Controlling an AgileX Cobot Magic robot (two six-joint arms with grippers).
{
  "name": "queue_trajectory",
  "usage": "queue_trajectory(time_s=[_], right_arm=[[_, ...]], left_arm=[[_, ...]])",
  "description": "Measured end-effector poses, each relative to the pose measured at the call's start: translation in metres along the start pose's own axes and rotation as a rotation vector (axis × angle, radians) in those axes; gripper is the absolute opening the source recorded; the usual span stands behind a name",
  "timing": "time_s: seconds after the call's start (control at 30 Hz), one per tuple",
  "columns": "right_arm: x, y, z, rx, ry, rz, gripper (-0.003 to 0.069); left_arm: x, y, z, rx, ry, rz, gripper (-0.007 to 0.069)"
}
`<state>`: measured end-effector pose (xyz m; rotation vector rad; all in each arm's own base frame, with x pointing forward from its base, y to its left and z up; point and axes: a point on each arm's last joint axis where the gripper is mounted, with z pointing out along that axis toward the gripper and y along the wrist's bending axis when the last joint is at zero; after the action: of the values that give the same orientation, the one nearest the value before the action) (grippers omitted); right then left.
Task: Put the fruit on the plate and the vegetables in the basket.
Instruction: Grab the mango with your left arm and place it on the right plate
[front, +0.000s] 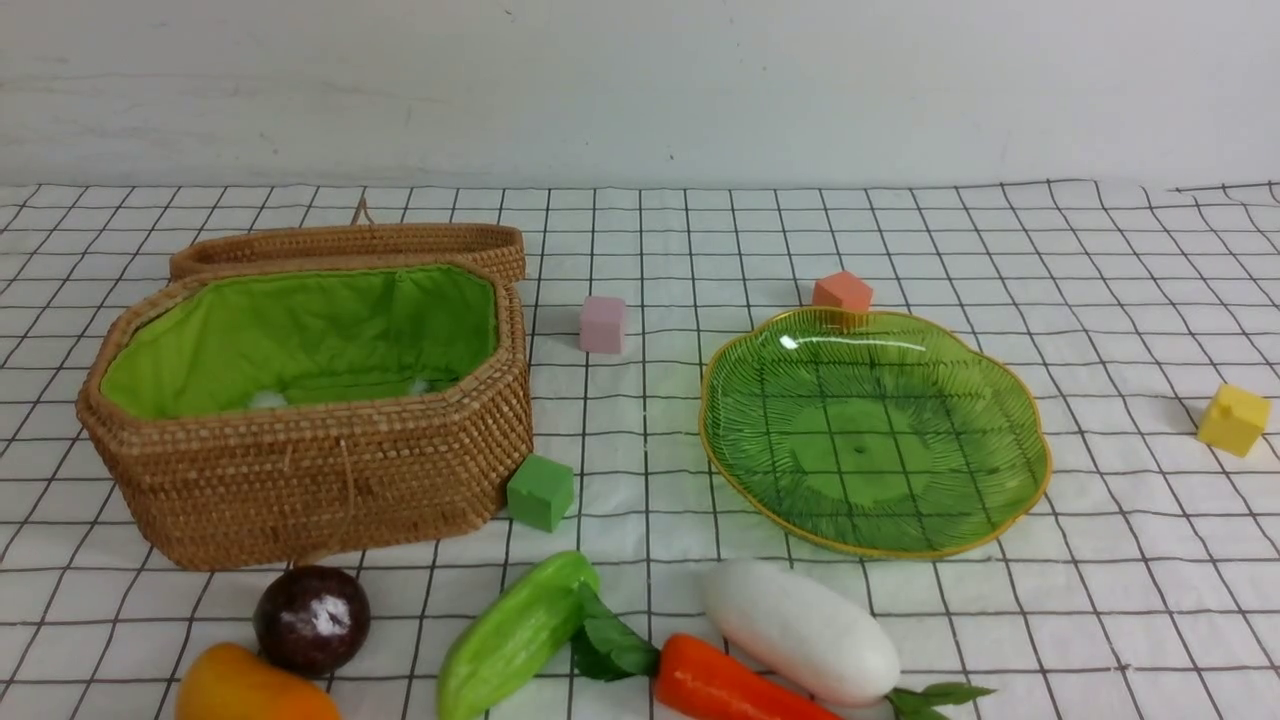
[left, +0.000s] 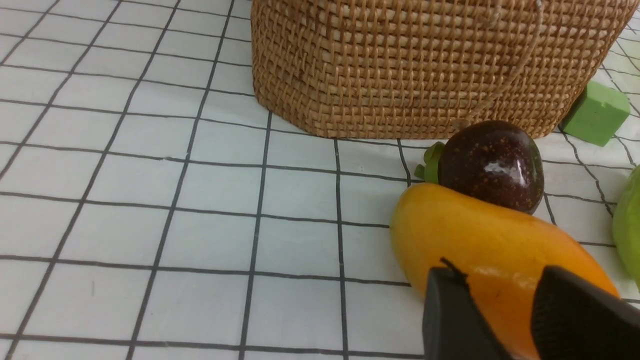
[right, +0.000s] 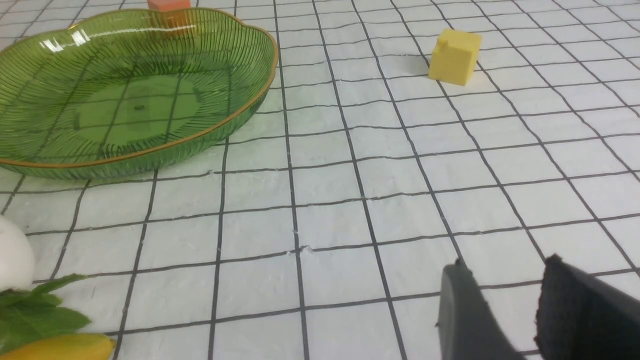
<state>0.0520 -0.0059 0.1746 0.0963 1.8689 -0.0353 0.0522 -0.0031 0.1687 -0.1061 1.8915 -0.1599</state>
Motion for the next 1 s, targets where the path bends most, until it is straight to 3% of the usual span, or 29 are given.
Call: queue_trajectory(time_s=[0.4, 0.73, 0.77, 0.83, 1.0], right_arm=[[0.0, 0.0, 0.0, 0.0, 0.0, 0.0, 0.0244], [0.0, 0.0, 0.0, 0.0, 0.0, 0.0, 0.0244], [0.0, 0.0, 0.0, 0.0, 0.0, 0.0, 0.0244], [0.0, 0.0, 0.0, 0.0, 0.0, 0.0, 0.0244], [0.0, 0.0, 0.0, 0.0, 0.0, 0.0, 0.0244]], left_arm=[[-0.01, -0.003, -0.001, 0.032, -0.112, -0.032, 0.0239], [-0.053, -0.005, -0.017, 0.156, -0.602, -0.309, 0.0239], [-0.062, -0.004, -0.024, 0.179, -0.714, -0.358, 0.0239], [-0.07, -0.004, -0.029, 0.193, -0.757, -0.376, 0.0239], [-0.147, -0.019, -0.084, 0.279, -0.921, -0.379, 0.0239]])
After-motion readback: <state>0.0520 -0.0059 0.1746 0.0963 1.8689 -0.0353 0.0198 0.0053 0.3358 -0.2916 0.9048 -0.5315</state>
